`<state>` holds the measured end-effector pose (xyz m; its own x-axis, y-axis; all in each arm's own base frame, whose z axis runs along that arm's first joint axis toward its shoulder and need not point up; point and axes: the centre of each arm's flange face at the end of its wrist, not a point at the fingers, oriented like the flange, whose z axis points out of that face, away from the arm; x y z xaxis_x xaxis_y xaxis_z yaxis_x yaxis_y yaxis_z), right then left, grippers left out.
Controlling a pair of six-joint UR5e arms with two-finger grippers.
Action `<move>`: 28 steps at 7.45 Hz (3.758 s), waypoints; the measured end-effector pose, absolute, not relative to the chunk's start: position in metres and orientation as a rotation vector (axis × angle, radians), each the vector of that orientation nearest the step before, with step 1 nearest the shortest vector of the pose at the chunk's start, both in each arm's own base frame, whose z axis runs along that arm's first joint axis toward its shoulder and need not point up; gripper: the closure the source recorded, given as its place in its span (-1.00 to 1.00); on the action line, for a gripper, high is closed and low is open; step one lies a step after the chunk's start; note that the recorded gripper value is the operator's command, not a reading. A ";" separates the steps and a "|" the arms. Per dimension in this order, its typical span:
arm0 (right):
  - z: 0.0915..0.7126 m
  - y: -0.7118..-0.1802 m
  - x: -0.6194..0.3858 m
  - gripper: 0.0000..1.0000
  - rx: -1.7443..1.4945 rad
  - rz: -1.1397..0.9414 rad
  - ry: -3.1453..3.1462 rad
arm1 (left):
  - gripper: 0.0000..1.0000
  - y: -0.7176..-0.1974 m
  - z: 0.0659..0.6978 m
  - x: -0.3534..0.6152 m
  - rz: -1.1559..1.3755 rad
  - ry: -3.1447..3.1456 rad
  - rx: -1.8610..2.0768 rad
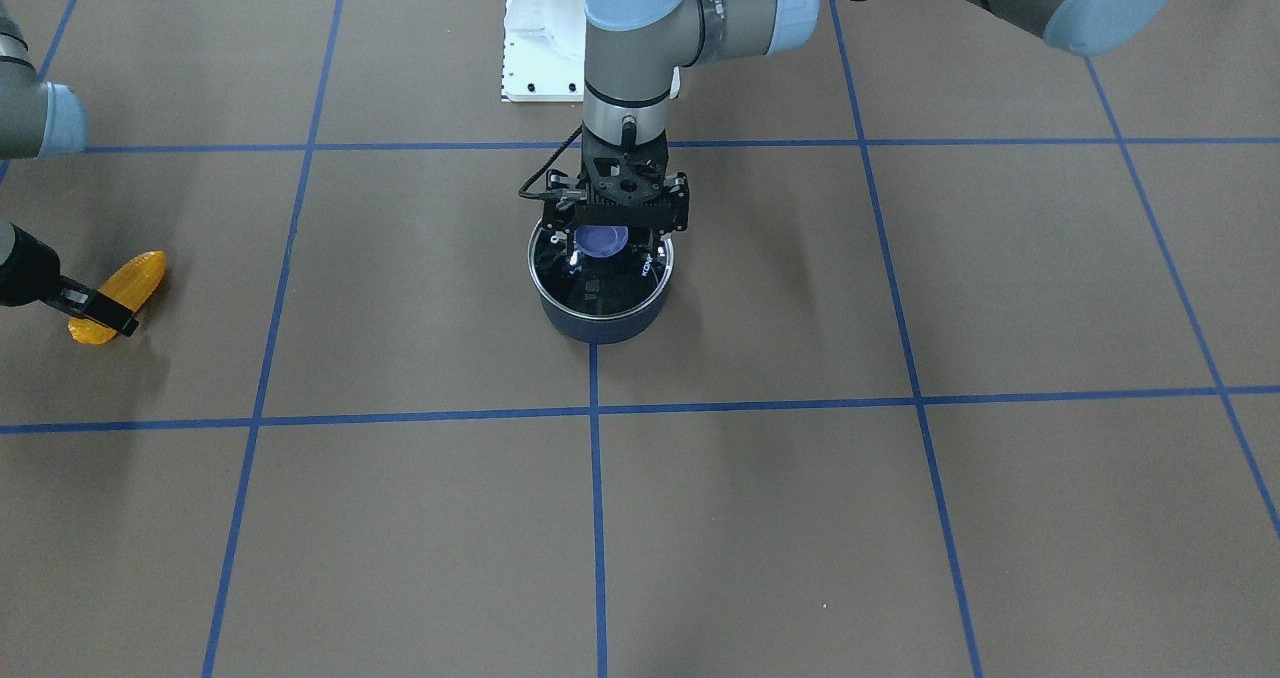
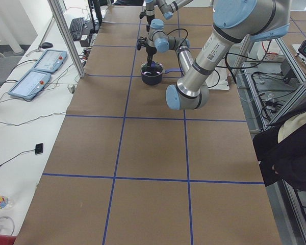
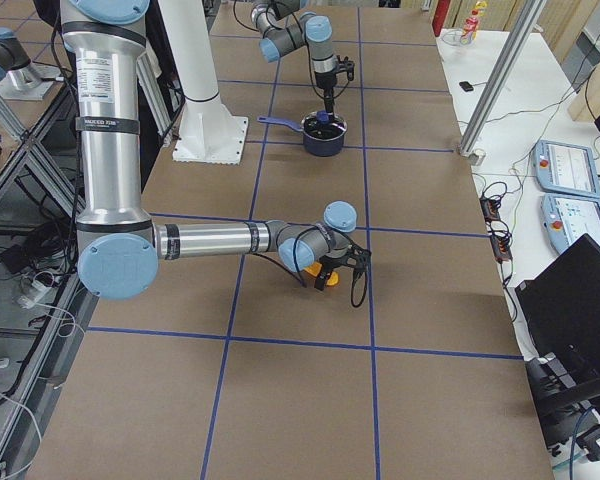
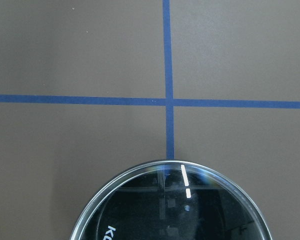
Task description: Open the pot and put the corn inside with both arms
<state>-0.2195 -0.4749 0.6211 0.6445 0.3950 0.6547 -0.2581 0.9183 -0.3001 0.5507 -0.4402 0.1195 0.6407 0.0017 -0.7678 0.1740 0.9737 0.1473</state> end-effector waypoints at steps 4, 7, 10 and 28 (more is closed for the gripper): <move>0.610 -0.476 -0.222 -0.37 -0.180 0.376 -0.808 | -0.88 -0.441 0.122 0.553 -0.096 0.867 0.214; 0.607 -0.477 -0.223 0.18 -0.179 0.377 -0.813 | -0.88 -0.441 0.123 0.553 -0.093 0.867 0.215; 0.606 -0.478 -0.223 0.66 -0.176 0.375 -0.814 | -0.89 -0.441 0.123 0.553 -0.093 0.866 0.215; 0.424 -0.545 -0.206 0.61 -0.236 0.452 -0.884 | 0.29 -0.441 0.130 0.492 0.011 0.908 0.216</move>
<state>-0.2055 -0.5447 0.4245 0.5485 0.4736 0.6891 -0.2823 0.8806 -0.3805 0.4916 -0.4410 0.1297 0.6170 0.1002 -0.7805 0.0818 0.9783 0.1903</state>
